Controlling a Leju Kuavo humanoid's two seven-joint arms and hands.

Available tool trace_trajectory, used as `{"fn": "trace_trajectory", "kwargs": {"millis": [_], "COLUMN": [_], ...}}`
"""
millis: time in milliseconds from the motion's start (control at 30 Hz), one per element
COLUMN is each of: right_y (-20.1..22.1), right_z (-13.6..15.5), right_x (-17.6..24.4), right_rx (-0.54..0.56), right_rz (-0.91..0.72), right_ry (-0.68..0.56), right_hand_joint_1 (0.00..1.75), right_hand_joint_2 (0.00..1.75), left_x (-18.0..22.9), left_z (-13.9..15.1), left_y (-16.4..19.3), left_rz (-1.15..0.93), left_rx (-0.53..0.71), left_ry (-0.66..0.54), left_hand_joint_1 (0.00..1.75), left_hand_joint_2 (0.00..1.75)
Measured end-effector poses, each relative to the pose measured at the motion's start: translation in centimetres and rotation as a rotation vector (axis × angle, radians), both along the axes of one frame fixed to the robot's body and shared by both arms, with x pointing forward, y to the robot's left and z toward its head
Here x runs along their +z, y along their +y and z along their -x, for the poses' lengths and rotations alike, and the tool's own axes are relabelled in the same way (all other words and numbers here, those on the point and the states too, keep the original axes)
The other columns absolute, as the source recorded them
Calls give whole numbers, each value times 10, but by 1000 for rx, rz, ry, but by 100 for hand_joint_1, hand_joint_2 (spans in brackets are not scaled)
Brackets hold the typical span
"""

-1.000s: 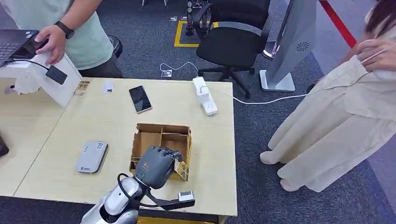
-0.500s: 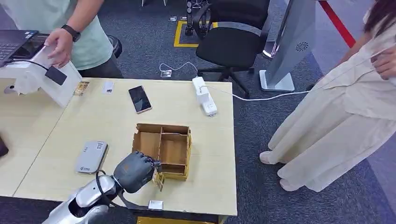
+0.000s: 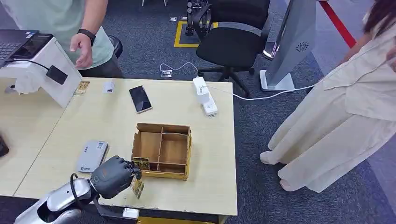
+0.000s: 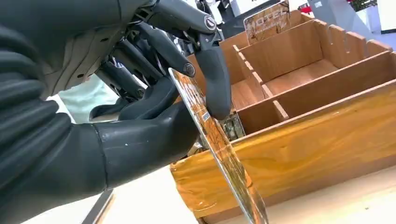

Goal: Pass the card to the sensor for recognition and then transmit it.

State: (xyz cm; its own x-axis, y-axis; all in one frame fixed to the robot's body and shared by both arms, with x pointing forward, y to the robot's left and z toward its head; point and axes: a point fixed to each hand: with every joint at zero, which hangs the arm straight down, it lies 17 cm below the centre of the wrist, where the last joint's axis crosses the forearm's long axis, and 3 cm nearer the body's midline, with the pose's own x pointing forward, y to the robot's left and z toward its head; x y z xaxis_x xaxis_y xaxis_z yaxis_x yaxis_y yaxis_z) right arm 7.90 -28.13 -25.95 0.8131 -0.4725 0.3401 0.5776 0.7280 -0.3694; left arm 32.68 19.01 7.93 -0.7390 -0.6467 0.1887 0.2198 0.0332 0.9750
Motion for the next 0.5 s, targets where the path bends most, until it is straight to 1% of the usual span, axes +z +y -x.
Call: {"fn": "trace_trajectory", "kwargs": {"millis": [133,233,367,500], "right_y": [0,0,-1,-1], "right_z": [0,0,1,1], "right_x": [0,0,0,0], "right_rx": [2,2,2,3], "right_rz": [1,1,3,3], "right_ry": [1,1,2,2], "right_hand_joint_1": [0,0,0,0], "right_hand_joint_2": [0,0,0,0], "left_x": [5,11,28,39], "left_z": [8,20,24,21], "left_y": [19,39,67,81], "left_rz": [-3,-1,-12,-40], "left_rx": [-11,-5,32,56], "left_ry": [28,52,28,-10], "left_hand_joint_1": [175,175,175,175], "left_hand_joint_2": [175,175,175,175]}}
